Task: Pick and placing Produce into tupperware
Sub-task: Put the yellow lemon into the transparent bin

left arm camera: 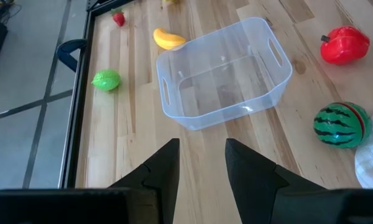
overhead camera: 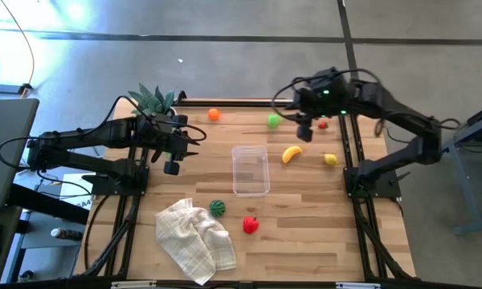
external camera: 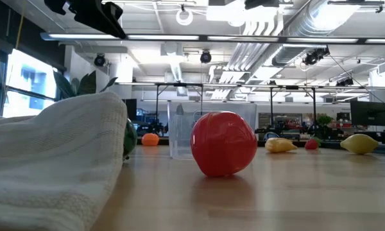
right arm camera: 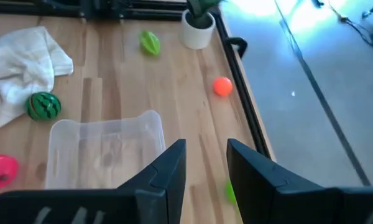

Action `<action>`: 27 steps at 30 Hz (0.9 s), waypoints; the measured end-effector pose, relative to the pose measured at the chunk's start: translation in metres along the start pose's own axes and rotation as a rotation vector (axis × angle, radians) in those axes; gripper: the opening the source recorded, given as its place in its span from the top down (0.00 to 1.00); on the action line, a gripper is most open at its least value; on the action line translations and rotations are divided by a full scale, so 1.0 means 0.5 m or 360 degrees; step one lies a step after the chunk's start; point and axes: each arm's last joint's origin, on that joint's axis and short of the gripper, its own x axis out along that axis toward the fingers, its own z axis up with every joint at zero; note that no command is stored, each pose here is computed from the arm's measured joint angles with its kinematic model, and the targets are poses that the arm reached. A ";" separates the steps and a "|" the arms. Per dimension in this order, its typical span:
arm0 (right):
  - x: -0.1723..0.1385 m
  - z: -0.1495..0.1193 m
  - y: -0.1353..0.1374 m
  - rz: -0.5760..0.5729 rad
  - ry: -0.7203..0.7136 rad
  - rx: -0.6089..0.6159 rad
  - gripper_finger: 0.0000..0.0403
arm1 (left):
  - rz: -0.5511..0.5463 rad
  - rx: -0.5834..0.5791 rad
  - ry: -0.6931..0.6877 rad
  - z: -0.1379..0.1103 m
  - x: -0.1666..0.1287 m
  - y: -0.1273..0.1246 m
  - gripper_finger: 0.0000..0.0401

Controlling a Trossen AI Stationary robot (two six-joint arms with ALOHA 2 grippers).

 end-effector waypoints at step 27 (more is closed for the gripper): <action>-0.024 -0.233 0.048 -0.0012 0.0551 0.0317 0.73 | 0.0006 0.0072 -0.0011 0.001 0.000 0.001 0.71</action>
